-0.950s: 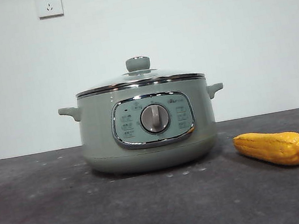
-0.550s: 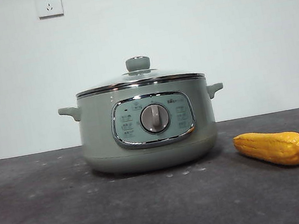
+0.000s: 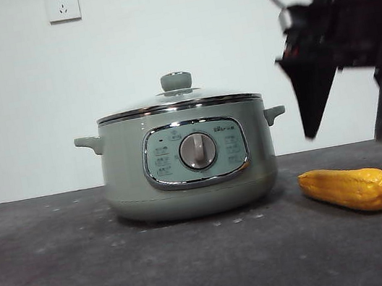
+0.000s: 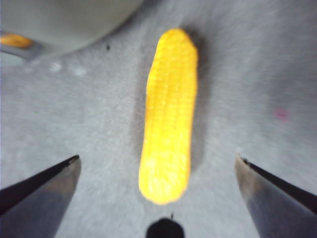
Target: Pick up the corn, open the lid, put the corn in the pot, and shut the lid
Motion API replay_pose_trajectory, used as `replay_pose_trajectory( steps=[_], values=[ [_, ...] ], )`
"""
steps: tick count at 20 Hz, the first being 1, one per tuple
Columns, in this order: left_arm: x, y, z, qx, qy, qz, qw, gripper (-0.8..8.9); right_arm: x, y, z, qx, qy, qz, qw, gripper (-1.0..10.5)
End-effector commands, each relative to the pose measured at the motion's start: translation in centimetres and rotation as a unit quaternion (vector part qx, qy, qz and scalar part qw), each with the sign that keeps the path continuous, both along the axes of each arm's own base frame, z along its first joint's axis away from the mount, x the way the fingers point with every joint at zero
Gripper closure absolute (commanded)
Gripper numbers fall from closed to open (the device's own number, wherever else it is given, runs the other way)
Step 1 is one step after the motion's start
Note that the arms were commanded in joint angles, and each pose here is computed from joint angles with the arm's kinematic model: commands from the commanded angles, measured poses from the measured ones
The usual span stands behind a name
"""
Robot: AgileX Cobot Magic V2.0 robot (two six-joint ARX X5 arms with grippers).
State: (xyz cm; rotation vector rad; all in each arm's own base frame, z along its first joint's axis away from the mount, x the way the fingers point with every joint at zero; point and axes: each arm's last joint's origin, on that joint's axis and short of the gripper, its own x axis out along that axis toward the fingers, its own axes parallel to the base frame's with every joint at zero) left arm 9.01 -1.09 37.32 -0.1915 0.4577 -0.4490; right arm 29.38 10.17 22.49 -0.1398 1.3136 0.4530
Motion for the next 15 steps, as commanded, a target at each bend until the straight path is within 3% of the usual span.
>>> replay_pose_trajectory(
  steps=[1, 3, 6, 9, 12, 15],
  values=[
    [-0.1, 0.0, 0.2, -0.001, -0.006, -0.003, 1.000, 2.13, 0.6, 0.7, -1.4, -0.016, 0.009, 0.010, 1.000, 4.3],
    [-0.1, 0.0, 0.2, -0.001, -0.006, -0.003, 1.000, 2.13, 1.0, 1.1, -2.4, -0.028, 0.013, 0.009, 0.999, 5.3],
    [-0.1, 0.0, 0.2, -0.001, -0.006, -0.003, 1.000, 2.13, 1.4, 1.3, -3.1, -0.031, 0.015, 0.008, 0.999, 5.5],
    [0.0, 0.0, 0.2, -0.001, -0.004, -0.003, 1.000, 2.13, 1.6, 1.4, -3.7, -0.033, 0.019, 0.007, 0.999, 6.7],
    [0.1, 0.0, 0.1, -0.001, -0.002, -0.003, 1.000, 2.13, 1.7, 1.5, -4.3, -0.035, 0.028, 0.005, 0.999, 6.7],
    [0.3, 0.0, 0.1, -0.001, 0.002, -0.003, 1.000, 2.13, 1.7, 1.5, -4.3, -0.035, 0.028, 0.006, 0.999, 9.0]
  ],
)
